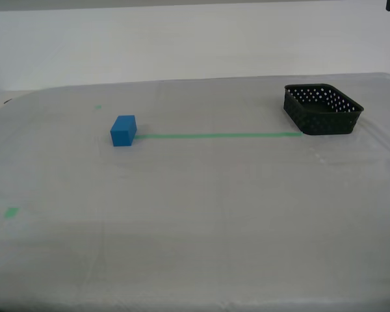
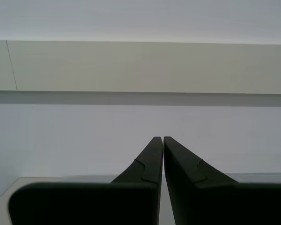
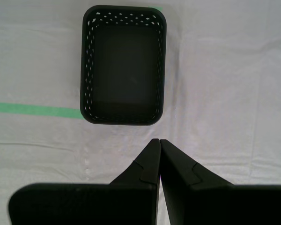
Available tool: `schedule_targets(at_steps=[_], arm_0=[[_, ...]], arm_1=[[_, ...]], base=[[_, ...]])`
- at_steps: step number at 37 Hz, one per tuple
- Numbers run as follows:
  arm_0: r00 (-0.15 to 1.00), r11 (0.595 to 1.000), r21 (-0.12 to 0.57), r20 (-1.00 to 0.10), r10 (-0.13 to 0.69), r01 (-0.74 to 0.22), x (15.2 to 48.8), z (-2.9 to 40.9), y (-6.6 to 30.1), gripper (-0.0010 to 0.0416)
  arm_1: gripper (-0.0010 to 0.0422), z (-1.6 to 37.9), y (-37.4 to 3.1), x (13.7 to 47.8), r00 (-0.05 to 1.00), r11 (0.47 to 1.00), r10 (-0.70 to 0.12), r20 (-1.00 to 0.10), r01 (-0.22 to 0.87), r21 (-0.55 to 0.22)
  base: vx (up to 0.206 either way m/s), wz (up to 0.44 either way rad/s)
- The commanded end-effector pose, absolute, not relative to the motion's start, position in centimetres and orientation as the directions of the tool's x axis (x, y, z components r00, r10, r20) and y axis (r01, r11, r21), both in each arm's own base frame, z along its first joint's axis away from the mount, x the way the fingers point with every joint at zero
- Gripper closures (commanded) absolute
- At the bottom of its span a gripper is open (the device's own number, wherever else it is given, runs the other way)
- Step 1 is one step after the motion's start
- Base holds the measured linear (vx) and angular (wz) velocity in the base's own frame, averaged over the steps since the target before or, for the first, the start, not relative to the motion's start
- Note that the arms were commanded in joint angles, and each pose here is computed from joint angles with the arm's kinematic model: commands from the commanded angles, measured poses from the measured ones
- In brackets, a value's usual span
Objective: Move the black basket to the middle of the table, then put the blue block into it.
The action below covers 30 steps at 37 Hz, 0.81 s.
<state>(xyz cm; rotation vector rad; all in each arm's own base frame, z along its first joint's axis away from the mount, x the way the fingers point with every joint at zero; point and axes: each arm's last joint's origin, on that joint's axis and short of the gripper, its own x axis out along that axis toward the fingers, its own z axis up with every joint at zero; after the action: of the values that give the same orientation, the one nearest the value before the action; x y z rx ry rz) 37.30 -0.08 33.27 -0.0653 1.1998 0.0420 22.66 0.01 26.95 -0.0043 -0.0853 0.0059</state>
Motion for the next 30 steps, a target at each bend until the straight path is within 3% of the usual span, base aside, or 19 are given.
schedule_targets(at_steps=[1, 30], arm_0=[[0.335, 0.997, -0.028, -0.942, -0.003, -0.07, 37.9, 33.1, -0.3, 0.0406], [0.375, 0.999, -0.022, -0.927, -0.006, -0.039, 39.4, 33.0, -0.5, 0.0397]], arm_1=[[0.0412, 27.0, 0.0, 22.7, 0.996, 1.0, 0.006, 0.09, -0.006, -0.003], [0.0412, 27.0, 0.0, 22.7, 0.996, 1.0, 0.006, 0.09, -0.006, -0.003]], base=[[0.0, 0.0], [0.0, 0.0]])
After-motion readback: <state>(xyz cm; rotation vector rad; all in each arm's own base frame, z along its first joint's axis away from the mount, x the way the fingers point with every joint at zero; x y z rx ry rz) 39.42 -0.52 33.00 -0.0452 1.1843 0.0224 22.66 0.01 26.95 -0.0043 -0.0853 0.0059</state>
